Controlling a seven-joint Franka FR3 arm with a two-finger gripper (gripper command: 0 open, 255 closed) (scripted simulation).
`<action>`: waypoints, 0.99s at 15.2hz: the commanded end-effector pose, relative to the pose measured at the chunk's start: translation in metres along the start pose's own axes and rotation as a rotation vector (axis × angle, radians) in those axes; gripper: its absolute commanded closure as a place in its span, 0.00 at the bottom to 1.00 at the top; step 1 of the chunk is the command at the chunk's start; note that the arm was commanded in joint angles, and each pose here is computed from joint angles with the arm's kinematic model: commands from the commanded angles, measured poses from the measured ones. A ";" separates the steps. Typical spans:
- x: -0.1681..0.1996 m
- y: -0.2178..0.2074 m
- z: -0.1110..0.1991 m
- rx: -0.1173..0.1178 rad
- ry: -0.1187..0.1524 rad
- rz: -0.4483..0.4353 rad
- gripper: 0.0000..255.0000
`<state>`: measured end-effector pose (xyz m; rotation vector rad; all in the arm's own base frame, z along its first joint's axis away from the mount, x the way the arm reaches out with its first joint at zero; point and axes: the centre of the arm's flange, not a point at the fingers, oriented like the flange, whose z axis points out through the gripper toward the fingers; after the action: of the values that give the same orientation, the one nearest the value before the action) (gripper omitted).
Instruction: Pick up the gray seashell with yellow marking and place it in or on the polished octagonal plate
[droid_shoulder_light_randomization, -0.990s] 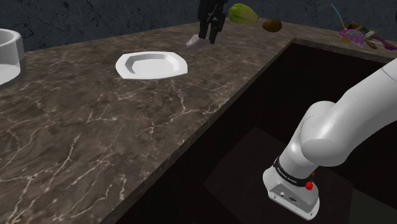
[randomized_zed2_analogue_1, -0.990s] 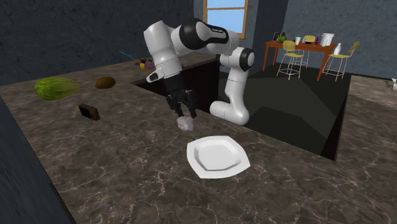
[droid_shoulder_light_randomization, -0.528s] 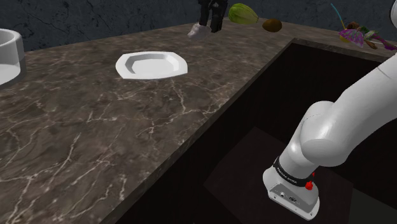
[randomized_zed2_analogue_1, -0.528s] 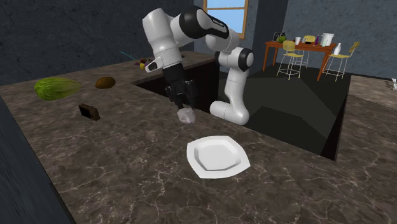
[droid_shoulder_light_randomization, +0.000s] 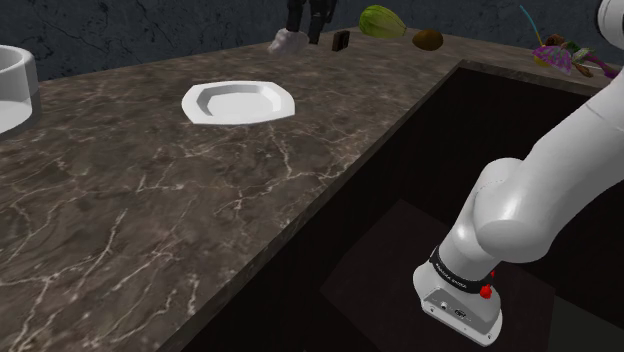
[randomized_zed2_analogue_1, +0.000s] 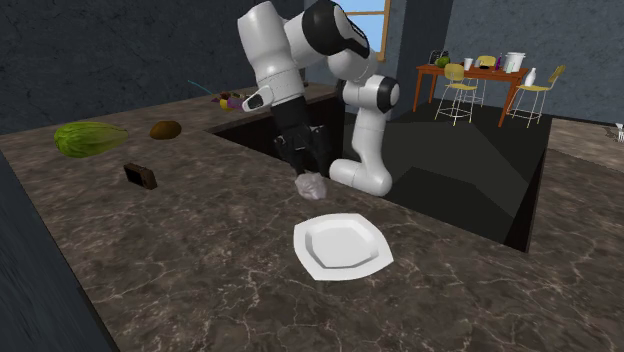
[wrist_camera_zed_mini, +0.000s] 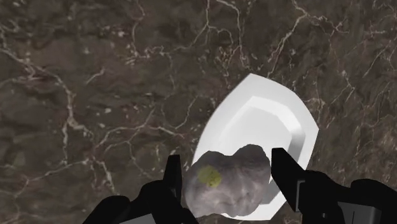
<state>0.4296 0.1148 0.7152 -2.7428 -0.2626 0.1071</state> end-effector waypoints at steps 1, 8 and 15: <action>0.009 -0.024 0.005 0.001 0.000 0.001 1.00; 0.030 -0.099 0.029 0.001 0.000 0.001 1.00; 0.031 -0.085 0.064 0.001 0.000 0.001 1.00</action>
<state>0.4390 0.2210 0.6918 -2.7422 -0.2612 0.1077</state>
